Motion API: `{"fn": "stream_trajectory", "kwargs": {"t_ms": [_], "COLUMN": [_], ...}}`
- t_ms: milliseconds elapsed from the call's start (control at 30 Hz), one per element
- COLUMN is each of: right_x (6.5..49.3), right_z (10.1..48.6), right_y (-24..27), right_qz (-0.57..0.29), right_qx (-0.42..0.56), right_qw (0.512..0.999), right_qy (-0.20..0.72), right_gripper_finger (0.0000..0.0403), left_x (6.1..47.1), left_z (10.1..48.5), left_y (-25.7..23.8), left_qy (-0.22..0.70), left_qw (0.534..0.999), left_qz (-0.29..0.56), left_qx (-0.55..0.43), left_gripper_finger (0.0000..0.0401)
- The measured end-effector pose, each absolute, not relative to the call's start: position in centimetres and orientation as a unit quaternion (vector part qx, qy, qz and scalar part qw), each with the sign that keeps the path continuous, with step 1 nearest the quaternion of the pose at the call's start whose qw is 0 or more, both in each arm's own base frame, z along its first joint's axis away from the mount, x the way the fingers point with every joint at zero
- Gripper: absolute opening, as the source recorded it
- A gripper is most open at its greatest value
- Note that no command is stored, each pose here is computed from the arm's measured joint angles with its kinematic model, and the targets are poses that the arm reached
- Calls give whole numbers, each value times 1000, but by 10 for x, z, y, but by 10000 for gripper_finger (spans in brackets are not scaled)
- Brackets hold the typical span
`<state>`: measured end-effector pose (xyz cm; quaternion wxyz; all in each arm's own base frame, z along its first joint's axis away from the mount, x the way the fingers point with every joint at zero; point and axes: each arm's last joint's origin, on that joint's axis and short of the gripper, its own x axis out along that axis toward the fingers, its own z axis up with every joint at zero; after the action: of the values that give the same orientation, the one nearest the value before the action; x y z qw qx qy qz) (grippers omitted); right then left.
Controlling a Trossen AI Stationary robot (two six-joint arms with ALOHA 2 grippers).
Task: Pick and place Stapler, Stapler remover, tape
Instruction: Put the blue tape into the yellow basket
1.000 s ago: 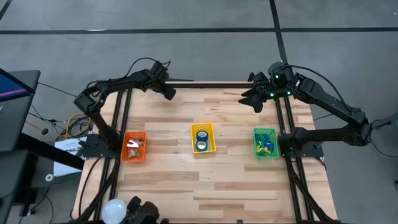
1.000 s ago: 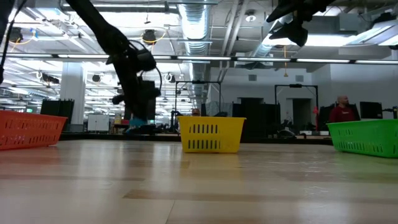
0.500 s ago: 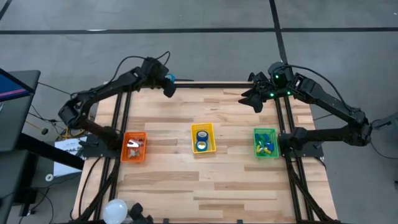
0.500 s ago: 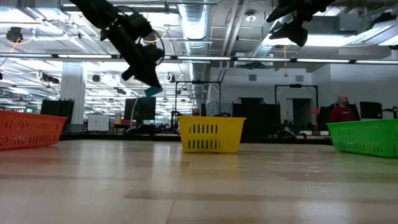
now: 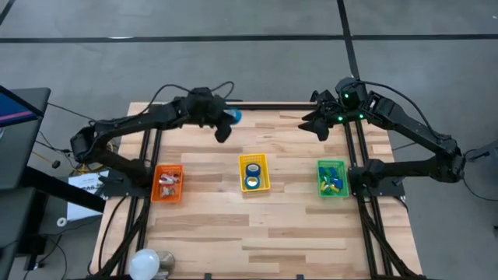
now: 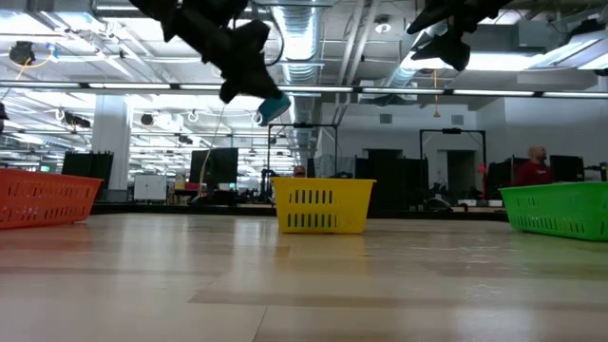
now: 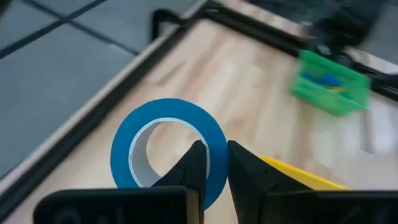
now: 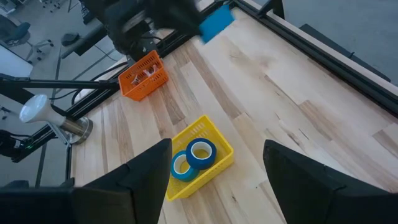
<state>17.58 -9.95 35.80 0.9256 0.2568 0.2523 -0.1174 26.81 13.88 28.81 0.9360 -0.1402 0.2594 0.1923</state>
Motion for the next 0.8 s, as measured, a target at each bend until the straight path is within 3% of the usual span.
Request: {"fn": "stream_trajectory", "kwargs": {"t_ms": [367, 800], "right_x": [176, 176], "right_z": [358, 358], "right_y": [-100, -100], "right_qz": [-118, -118], "right_qx": [257, 257], "right_qw": [926, 925], "right_qy": [252, 253], "right_gripper_finger": [244, 244], "left_x": [295, 309], "left_z": [294, 289], "left_y": [79, 39], "left_qy": [238, 248], "left_qw": [962, 965], "left_qz": [86, 20], "left_qx": [-103, -86], "left_gripper_finger": [42, 44]}}
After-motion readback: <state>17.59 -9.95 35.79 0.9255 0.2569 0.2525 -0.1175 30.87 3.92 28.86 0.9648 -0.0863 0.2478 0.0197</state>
